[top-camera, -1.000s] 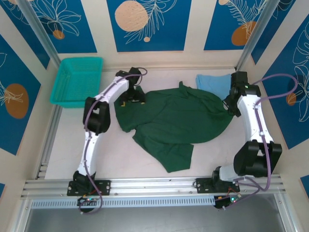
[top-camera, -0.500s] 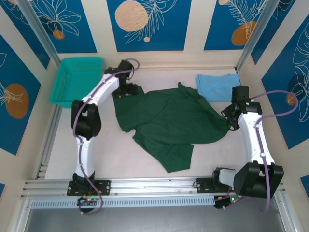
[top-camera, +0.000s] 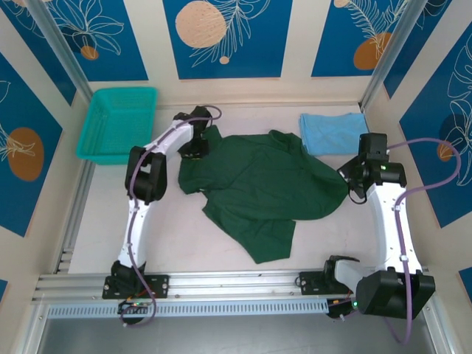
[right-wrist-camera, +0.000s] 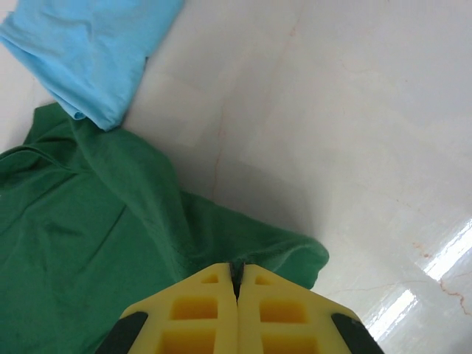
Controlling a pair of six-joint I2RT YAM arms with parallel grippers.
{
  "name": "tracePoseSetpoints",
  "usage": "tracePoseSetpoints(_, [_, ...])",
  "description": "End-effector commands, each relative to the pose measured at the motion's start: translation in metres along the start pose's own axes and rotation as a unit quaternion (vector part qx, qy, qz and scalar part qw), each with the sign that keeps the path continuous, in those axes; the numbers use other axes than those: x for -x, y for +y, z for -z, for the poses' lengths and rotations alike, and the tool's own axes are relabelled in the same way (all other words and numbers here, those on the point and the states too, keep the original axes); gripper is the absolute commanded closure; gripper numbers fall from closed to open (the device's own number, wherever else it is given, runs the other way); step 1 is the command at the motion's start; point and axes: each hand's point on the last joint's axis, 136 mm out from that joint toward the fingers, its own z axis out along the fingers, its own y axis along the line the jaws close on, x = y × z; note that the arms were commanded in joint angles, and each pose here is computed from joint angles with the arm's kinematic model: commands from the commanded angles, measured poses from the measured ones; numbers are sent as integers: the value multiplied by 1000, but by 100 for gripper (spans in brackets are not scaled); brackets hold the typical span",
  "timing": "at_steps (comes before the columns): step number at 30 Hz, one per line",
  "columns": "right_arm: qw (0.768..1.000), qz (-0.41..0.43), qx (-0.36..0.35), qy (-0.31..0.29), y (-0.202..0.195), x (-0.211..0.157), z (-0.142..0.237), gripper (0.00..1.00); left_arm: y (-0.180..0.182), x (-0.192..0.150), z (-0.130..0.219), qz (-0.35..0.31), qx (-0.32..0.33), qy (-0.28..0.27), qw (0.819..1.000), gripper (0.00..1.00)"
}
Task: Fold and stack the t-shirts
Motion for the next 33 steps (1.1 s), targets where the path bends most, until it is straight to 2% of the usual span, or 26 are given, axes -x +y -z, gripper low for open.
tracePoseSetpoints(1, [1000, 14, -12, -11, -2, 8, 11, 100, 10, 48, 15, -7, 34, -67, 997, 100])
tracePoseSetpoints(5, [999, 16, -35, 2, -7, 5, 6, 100, 3, 107, 35, 16, 23, -159, 987, 100])
tracePoseSetpoints(6, [999, 14, -35, 6, -8, 4, 4, 100, 4, 116, 37, 25, 20, -175, 984, 96])
tracePoseSetpoints(7, [999, 12, -36, 10, -8, 2, 3, 100, 6, 124, 40, 35, 19, -191, 981, 79])
tracePoseSetpoints(9, [999, 11, -40, 17, -9, 0, -1, 100, 5, 133, 45, 41, 7, -207, 977, 55])
tracePoseSetpoints(11, [999, 13, -46, 20, -10, 1, -2, 100, 8, 132, 57, 48, -4, -203, 978, 26])
tracePoseSetpoints(13, [999, 14, -47, 17, -9, 3, -3, 100, 9, 123, 71, 42, -17, -186, 982, 12])
tracePoseSetpoints(14, [999, 13, -49, 16, -9, 4, -5, 100, 11, 113, 77, 41, -19, -168, 985, 9])
tracePoseSetpoints(16, [999, 3, -50, 17, -10, 4, -8, 100, 10, 87, 85, 37, -34, -125, 991, 9])
tracePoseSetpoints(19, [998, -9, -48, 27, -8, 0, -17, 99, 9, 34, 93, 38, -72, -64, 995, 17])
tracePoseSetpoints(21, [998, -15, -43, 32, -7, -2, -21, 99, 12, -2, 99, 50, -102, -48, 992, 24])
tracePoseSetpoints(24, [998, -20, -34, 40, -4, -7, -27, 99, 38, -47, 110, 71, -90, -37, 993, 37])
tracePoseSetpoints(26, [998, -18, -30, 43, -4, -10, -30, 99, 47, -69, 112, 92, -98, -28, 991, 47])
tracePoseSetpoints(29, [998, -15, -27, 46, -4, -14, -34, 99, 30, -90, 107, 117, -164, 1, 979, 48])
tracePoseSetpoints(33, [998, -15, -21, 52, -3, -18, -39, 99, 10, -113, 82, 162, -215, 75, 960, 53])
